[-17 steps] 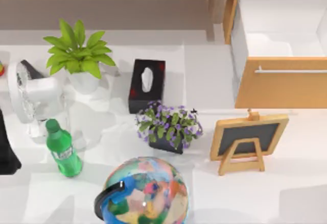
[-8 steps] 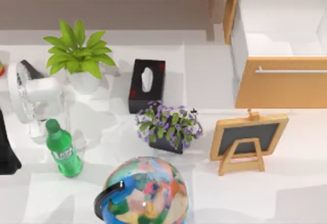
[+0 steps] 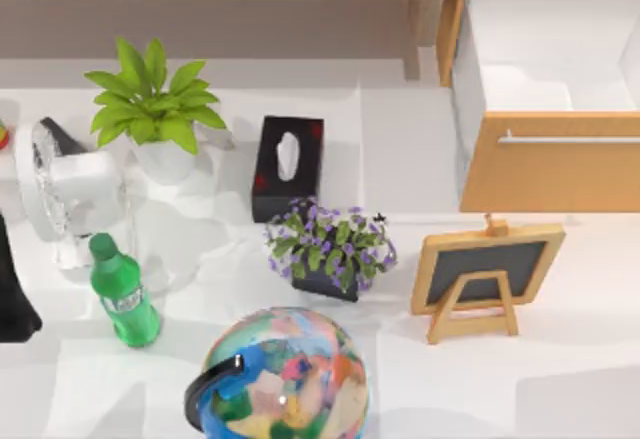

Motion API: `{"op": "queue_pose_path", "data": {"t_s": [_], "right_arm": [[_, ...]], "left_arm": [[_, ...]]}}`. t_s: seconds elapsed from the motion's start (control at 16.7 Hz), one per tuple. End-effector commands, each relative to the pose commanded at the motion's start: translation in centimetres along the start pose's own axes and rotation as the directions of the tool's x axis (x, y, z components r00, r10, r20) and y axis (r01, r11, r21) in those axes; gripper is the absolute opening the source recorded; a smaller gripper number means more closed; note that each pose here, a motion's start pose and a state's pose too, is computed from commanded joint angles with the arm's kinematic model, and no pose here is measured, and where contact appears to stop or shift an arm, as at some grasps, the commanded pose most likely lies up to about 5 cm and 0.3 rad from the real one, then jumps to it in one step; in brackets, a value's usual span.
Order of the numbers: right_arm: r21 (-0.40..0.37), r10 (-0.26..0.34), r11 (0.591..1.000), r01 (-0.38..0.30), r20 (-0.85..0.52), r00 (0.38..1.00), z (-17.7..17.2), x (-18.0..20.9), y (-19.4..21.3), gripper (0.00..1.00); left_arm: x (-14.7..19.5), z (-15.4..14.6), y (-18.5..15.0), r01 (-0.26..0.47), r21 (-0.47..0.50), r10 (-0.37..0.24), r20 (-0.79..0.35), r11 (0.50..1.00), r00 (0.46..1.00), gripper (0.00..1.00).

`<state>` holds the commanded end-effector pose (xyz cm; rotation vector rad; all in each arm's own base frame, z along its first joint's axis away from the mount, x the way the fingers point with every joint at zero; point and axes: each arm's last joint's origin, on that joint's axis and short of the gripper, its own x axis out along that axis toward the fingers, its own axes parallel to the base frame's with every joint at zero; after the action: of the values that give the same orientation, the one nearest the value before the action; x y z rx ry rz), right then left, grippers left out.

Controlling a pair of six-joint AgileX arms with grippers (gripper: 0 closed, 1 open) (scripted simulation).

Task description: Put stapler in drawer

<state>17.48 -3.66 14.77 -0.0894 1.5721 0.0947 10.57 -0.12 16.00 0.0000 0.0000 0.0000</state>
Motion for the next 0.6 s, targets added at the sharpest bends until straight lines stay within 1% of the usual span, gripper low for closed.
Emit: {"op": "queue_pose_path", "data": {"t_s": [0.12,0.3,0.6], "right_arm": [[0.001,-0.005,1.0,0.005,0.014,1.0,0.2,-0.3,0.0,0.0],[0.007,-0.032,0.999,0.032,0.089,0.996,1.7,-2.3,-0.5,0.0],[0.03,-0.085,0.996,0.08,0.243,0.966,7.0,-8.3,-1.5,0.0]], "left_arm": [[0.0,0.0,0.0,0.0,0.0,0.0,0.0,1.0,1.0,1.0],[0.0,0.0,0.0,0.0,0.0,0.0,0.0,1.0,1.0,1.0],[0.0,0.0,0.0,0.0,0.0,0.0,0.0,1.0,1.0,1.0]]}}
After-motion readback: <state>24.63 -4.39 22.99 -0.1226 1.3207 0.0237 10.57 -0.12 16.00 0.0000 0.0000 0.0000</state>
